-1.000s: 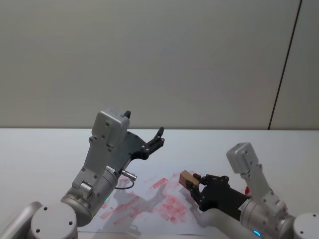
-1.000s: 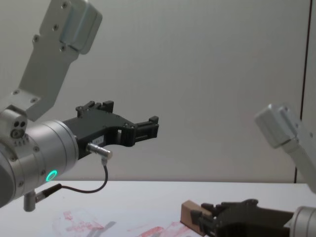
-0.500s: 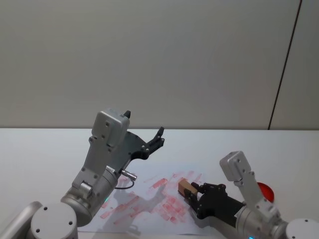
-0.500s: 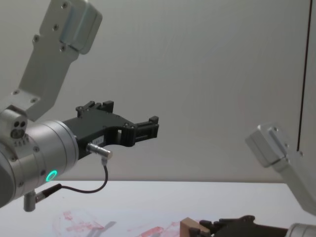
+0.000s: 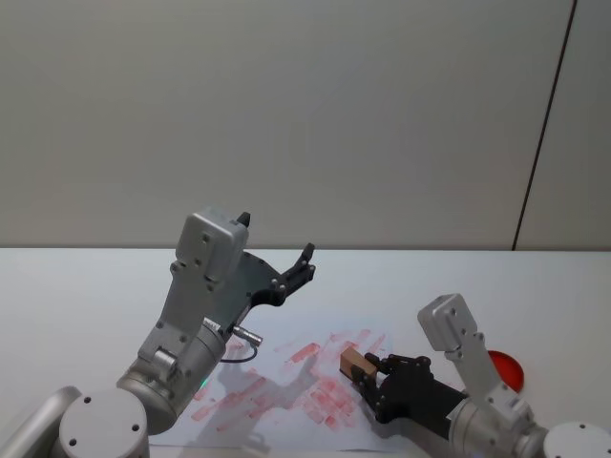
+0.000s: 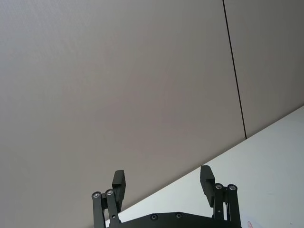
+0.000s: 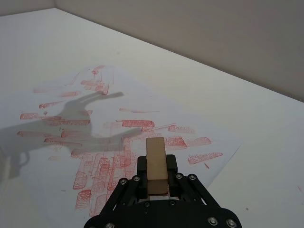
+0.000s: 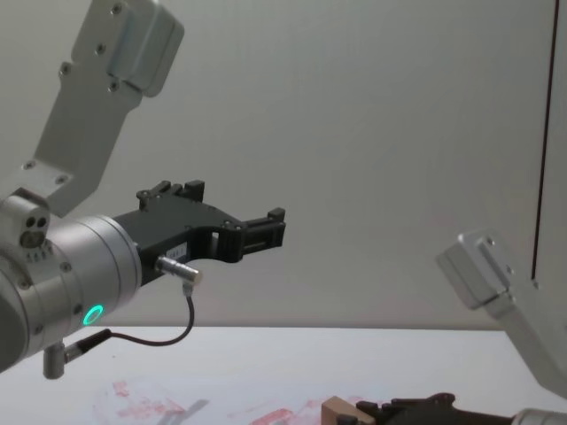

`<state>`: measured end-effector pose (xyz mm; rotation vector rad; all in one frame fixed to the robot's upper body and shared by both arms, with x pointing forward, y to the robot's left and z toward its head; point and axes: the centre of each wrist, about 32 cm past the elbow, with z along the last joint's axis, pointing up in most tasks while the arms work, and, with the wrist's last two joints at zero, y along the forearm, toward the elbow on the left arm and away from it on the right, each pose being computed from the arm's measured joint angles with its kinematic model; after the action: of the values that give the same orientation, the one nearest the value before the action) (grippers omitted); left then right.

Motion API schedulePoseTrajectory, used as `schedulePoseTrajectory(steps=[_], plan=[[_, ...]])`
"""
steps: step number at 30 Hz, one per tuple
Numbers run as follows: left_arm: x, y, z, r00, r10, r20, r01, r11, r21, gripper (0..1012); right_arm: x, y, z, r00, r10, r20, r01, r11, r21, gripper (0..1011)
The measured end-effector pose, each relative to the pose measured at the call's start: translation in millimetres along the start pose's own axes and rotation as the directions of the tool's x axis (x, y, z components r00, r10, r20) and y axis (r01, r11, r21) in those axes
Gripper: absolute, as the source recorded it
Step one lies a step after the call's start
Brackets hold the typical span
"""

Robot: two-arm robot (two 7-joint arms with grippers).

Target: Use the one hand to pick up the stamp and affix it onto the A4 paper.

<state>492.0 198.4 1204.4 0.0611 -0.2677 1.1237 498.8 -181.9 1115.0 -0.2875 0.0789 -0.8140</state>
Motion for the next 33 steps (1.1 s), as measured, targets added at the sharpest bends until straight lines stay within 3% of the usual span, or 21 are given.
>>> schedulePoseTrajectory(steps=[17,24,26,33], plan=[[0.0,0.0,0.0,1.0000,0.000,0.000,0.000,1.0000,0.000,1002,-3.7,-2.8,-0.3,1.000,-0.010,0.009,0.010,1.000,0.016,217],[0.0,0.0,0.0,1.0000,0.000,0.000,0.000,1.0000,0.000,1002,0.9,-12.1,12.8,0.999,-0.047,0.017,0.045,0.994,0.096,216],[0.0,0.0,0.0,1.0000,0.000,0.000,0.000,1.0000,0.000,1003,5.0,-18.7,19.7,0.997,-0.070,0.016,0.068,0.989,0.135,216],[0.0,0.0,0.0,1.0000,0.000,0.000,0.000,1.0000,0.000,1003,15.9,-35.3,29.0,0.992,-0.128,0.011,0.124,0.974,0.188,217]])
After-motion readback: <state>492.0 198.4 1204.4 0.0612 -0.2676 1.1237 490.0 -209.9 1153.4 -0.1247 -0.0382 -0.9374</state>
